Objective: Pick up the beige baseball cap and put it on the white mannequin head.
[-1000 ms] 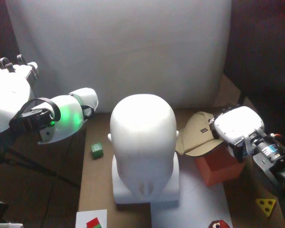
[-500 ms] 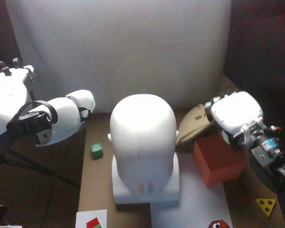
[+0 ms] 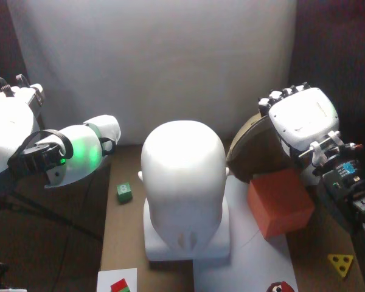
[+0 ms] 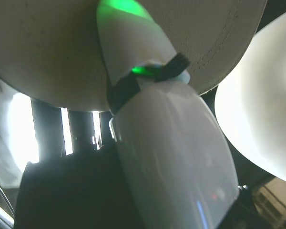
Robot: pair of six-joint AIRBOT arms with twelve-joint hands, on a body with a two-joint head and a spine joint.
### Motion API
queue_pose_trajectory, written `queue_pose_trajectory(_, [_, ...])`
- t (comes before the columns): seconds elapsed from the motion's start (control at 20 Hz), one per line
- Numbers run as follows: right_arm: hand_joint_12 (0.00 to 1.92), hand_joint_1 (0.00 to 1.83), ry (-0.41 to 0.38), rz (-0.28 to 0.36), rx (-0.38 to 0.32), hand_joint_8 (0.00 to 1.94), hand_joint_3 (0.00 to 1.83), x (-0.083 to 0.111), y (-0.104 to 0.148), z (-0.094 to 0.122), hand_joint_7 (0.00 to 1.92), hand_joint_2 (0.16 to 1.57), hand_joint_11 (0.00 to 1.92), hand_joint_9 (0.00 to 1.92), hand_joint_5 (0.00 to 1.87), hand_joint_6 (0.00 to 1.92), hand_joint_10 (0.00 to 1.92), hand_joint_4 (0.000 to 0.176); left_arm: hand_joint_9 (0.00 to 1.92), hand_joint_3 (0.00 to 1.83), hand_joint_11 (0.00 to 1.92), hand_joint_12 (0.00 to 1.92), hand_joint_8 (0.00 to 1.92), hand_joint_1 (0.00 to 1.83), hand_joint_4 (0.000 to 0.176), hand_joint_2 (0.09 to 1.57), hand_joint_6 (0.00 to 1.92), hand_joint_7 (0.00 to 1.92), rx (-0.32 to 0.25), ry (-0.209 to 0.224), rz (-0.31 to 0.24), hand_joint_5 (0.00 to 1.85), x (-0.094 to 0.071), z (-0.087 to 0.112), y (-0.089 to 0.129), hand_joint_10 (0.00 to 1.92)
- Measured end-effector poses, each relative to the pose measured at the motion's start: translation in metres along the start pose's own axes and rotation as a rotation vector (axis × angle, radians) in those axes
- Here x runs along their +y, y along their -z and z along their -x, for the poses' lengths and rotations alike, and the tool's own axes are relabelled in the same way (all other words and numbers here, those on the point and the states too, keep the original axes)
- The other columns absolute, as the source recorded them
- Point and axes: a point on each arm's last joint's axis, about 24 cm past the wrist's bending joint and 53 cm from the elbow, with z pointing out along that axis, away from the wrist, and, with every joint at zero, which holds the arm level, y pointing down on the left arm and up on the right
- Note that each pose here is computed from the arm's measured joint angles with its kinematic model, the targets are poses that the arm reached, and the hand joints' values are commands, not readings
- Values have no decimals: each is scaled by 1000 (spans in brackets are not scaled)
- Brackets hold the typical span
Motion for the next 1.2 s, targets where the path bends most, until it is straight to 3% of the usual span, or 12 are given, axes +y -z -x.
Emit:
queue_pose_trajectory(0.2, [1255,1375,-2,99,-98,1083,0,25,2,28,889,1131,982,957,900,907,1307,0,35,0,0,229,2,0,0,1130,0,64,0,0,-1,77,0,0,0,1])
queue_pose_trajectory(0.5, [1247,1373,-123,171,-199,1095,0,62,2,85,899,1134,972,957,874,909,1307,0,32,0,0,168,0,0,0,1131,1,68,1,-5,2,87,2,0,0,1])
queue_pose_trajectory(0.8, [1261,1375,-240,248,-279,1041,0,117,11,140,937,1130,968,944,880,919,1318,0,49,2,0,263,1,0,0,1138,2,78,-5,-9,7,83,4,1,0,2])
queue_pose_trajectory(0.85, [1265,1376,-247,262,-284,1036,0,124,13,146,937,1130,978,945,879,921,1319,0,68,2,0,317,4,0,0,1141,5,95,-5,-8,8,105,4,1,0,5])
queue_pose_trajectory(1.0, [1264,1376,-284,306,-283,1035,0,150,27,156,937,1130,987,946,878,921,1321,0,53,1,0,223,0,0,0,1143,0,89,-4,-9,7,88,4,1,0,1])
queue_pose_trajectory(1.2, [1267,1376,-317,391,-248,1039,0,190,49,151,933,1129,989,953,879,919,1313,0,45,0,0,217,0,0,0,1142,0,75,-5,-10,8,78,4,1,0,0])
